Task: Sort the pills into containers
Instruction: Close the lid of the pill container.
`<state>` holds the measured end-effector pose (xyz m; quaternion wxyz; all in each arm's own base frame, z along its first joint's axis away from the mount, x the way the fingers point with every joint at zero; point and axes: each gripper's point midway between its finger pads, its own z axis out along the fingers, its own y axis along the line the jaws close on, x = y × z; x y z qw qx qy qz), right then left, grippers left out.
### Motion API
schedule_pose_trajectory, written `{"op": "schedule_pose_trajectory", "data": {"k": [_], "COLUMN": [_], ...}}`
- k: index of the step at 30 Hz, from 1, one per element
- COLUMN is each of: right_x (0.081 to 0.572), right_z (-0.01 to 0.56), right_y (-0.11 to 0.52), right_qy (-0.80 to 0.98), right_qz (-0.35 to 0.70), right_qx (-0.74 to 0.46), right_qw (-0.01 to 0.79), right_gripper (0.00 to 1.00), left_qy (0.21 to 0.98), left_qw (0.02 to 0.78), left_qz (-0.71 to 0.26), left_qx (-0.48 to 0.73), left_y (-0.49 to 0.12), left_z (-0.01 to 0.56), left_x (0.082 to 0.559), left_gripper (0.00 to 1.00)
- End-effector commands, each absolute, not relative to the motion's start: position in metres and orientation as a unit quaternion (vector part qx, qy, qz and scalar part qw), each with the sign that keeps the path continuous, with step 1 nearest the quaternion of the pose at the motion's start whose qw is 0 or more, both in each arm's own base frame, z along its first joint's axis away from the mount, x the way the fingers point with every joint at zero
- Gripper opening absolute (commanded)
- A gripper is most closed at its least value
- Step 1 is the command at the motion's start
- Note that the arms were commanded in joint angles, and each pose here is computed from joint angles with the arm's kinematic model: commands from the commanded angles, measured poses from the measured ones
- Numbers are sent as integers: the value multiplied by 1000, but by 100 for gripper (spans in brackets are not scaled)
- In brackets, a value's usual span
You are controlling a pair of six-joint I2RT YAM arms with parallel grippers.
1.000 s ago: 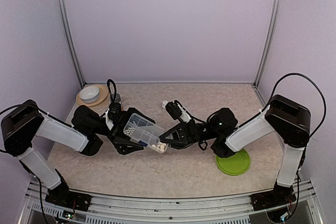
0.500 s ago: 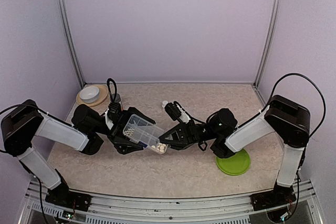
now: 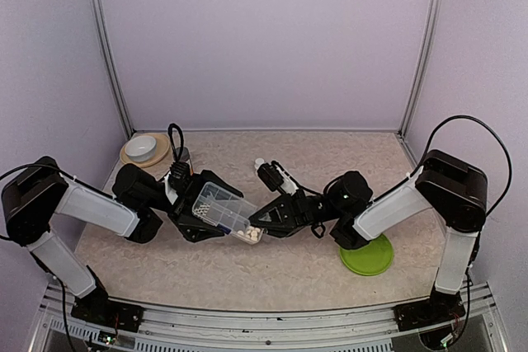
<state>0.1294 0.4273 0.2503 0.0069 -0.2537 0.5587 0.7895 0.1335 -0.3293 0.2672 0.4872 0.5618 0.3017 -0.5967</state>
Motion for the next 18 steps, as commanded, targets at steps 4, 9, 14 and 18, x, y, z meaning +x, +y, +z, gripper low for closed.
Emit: {"op": "schedule_pose_trajectory", "data": {"k": [4,9,14,18], "right_x": [122,124,123,128], "right_z": [286,285,282,277], "right_y": [422,424,423,420], "right_qy": [504,506,513,527], "right_qz": [816,815,809,799], "right_qx": [-279,-279,-286,-286], "right_qw": [39,38,36,43], "right_gripper": [1,0,0,0], "left_qy": [183,187,225,269], "left_qw": [565,574,583,576], "left_qz": [-554,-551,-564,-587], "left_qx": [584,576,540,501], "left_y": [-312,-311,-308,-300], "left_z": [299,301,305,307], "left_x": [114,117,128,132], "left_gripper": [72,75,99,99]}}
